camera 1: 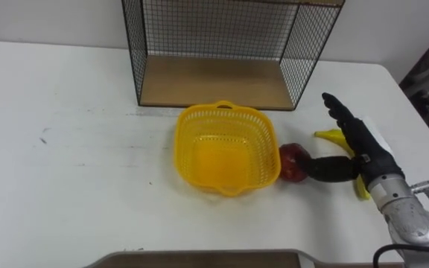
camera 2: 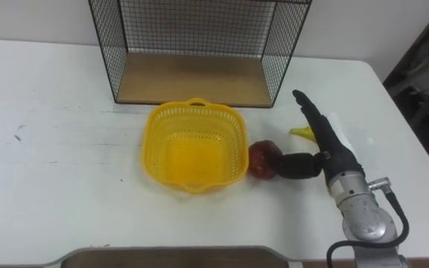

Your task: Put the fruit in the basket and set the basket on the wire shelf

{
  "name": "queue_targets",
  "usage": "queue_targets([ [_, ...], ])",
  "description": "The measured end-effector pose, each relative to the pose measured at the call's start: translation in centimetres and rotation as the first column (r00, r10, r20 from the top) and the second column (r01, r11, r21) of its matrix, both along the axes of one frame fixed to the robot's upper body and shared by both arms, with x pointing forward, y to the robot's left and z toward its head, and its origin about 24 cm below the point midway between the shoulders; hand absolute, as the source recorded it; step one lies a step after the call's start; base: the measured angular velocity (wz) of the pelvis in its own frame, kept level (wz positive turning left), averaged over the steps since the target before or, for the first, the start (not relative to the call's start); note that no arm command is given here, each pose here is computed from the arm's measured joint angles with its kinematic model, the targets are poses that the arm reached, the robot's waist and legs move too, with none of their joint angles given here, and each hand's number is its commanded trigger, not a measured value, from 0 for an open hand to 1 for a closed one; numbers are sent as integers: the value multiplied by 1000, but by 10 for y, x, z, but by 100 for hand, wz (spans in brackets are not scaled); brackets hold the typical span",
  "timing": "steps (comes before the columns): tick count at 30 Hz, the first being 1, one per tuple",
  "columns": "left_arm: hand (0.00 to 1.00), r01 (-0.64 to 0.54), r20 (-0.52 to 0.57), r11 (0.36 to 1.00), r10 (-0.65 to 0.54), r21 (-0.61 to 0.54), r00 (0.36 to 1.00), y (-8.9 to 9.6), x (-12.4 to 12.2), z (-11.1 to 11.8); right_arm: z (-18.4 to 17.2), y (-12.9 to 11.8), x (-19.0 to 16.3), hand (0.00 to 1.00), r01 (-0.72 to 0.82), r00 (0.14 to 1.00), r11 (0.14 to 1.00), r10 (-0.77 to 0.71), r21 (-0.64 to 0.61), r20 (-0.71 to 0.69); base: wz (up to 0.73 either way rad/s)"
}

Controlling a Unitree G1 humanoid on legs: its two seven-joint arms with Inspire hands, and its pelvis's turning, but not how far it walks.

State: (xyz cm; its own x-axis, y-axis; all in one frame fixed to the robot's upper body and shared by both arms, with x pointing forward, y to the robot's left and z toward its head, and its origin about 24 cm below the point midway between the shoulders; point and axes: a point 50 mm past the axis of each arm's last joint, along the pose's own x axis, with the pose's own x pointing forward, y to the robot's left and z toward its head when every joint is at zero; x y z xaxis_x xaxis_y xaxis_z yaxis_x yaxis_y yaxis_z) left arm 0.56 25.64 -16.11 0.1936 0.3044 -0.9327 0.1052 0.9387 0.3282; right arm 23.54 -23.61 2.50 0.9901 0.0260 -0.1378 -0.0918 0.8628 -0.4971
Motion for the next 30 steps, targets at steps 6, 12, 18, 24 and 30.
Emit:
queue_targets([
  [6,0,2,-2,1000,-2,1,1000,0,0,0,-3,7,0,0,-17,1000,1000,18,23,-9,0],
  [12,0,7,-8,1000,-7,3,1000,0,0,0,-4,8,0,0,-26,1000,999,26,23,-13,0],
  [18,0,8,-12,1000,-8,2,1000,0,-1,0,-4,9,0,0,-34,999,999,34,35,-17,0],
  [24,0,20,-30,1000,-20,-7,999,-4,-4,-2,-10,14,-1,0,-54,997,989,61,137,-50,1],
  [30,0,19,-35,1000,-20,-11,999,-4,-6,-2,-26,11,-5,0,-19,990,955,59,297,-128,1],
])
